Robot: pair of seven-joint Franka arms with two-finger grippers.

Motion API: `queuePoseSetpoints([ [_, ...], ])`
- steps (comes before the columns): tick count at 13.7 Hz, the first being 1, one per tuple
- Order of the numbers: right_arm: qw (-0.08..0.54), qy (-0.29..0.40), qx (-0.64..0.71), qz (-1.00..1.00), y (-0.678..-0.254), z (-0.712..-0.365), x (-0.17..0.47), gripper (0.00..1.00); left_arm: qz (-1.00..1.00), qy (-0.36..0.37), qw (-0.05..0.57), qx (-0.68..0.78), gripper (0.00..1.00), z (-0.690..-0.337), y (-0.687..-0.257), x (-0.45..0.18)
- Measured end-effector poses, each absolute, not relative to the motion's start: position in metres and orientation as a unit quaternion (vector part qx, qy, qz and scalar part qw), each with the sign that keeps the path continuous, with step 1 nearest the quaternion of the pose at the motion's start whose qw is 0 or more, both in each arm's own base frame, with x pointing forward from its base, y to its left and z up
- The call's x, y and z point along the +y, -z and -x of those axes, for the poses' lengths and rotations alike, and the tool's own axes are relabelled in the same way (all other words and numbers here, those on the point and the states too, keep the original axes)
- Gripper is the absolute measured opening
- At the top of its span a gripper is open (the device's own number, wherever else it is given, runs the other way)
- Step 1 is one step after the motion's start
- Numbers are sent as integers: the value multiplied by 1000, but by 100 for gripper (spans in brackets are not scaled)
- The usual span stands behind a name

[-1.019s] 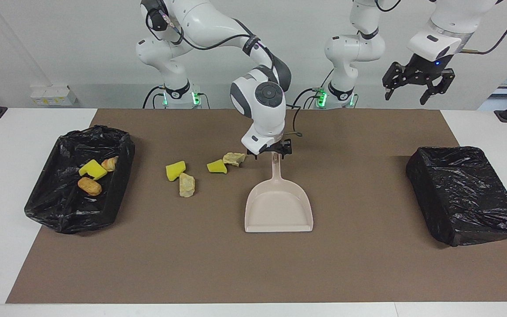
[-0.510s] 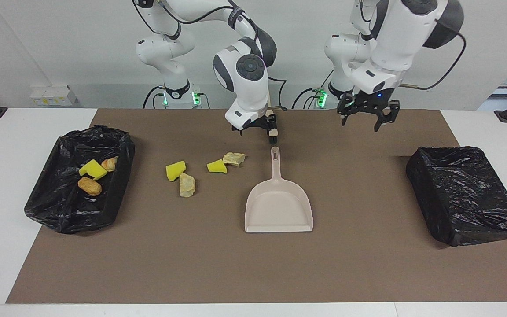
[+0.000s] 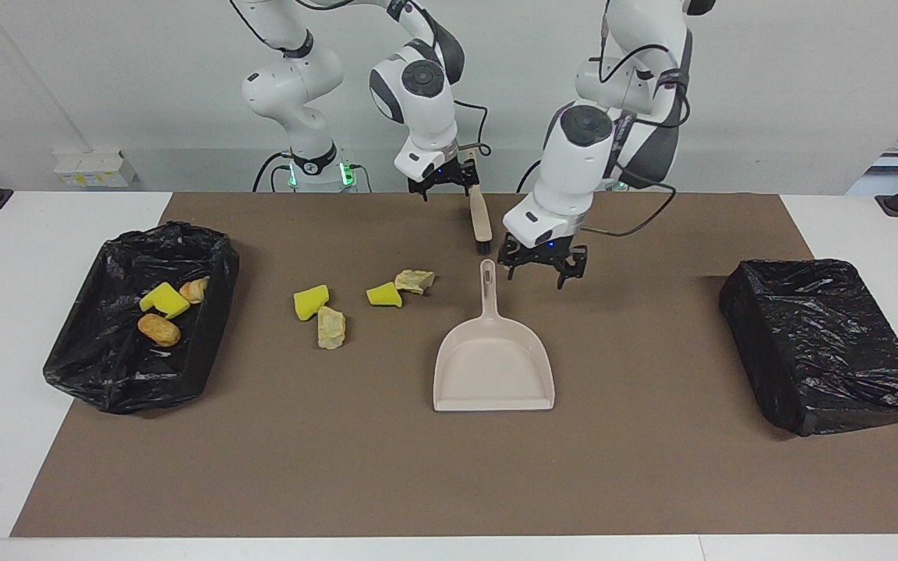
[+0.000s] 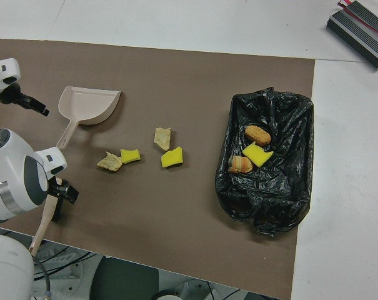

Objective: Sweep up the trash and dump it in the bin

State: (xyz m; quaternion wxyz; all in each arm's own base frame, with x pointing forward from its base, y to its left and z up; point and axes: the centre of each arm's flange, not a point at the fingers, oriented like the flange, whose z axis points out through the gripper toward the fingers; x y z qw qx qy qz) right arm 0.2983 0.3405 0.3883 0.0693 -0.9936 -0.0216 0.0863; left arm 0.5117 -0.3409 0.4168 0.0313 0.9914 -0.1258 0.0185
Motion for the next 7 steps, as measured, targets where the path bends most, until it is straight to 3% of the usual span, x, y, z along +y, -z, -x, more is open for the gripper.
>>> queuePoseSetpoints([
  [3, 73, -77, -1, 994, -398, -248, 355, 100, -989, -10, 32, -144, 100, -486, -368, -380],
  [6, 64, -64, 3, 996, -395, -216, 370, 100, -989, -14, 34, -140, 100, -478, -356, -382],
  [7, 62, -57, 6, 996, -392, -209, 375, 100, -990, -15, 34, -139, 93, -479, -355, -381],
])
